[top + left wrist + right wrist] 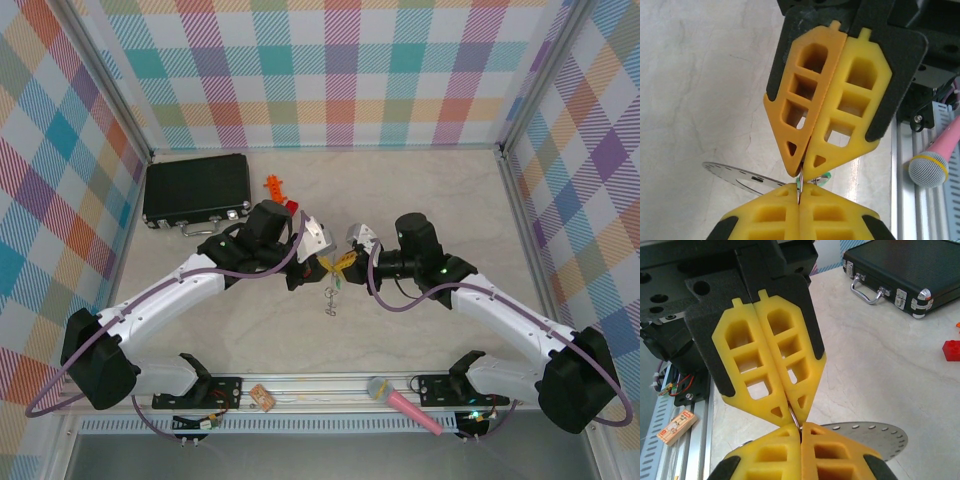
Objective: Put the keys on the keyring
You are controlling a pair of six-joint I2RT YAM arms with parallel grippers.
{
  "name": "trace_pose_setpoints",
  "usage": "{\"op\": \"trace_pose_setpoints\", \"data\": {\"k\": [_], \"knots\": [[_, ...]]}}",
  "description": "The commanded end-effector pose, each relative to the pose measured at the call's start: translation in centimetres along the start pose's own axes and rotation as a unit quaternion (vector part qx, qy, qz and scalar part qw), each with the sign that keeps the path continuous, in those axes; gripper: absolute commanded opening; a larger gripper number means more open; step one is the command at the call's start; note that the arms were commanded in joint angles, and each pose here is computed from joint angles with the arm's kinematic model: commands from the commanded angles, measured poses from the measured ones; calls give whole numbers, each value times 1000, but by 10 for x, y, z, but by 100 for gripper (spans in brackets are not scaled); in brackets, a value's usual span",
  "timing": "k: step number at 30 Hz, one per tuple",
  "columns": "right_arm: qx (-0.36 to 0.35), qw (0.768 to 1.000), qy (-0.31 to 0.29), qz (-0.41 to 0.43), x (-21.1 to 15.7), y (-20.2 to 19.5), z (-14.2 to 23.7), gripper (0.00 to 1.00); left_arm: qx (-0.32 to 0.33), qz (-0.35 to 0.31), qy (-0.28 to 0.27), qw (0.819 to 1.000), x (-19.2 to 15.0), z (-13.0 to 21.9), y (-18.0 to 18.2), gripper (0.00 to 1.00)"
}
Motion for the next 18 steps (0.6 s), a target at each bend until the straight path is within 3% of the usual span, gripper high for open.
{"op": "trace_pose_setpoints", "data": {"k": [1,5,11,15,18], "knots": [[29,999,-26,26,15,11,2,0,-6,-12,-24,1000,13,3,0,0],[7,999,-27,24,14,7,3,2,-6,-11,-26,1000,13,3,-1,0],[-63,997,-45,16,16,-4,13,27,8,-11,-52,999,18,8,-1,0],[-111,991,-80,7,19,-11,26,37,23,-11,-80,996,23,12,0,0],[-112,988,-107,-19,21,-12,36,37,37,-9,-107,993,29,16,1,0]]}}
Point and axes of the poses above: each hand's point on the last joint's axis, 136 mm out from that joint toward the fingers, its own z axis back along the fingers, its own y axis along the line the jaws close on, x = y × z, the point moved 5 cm from there along z, back along the fingers, and after that the axes turned 6 degrees about -z, right-handed, at the moved point
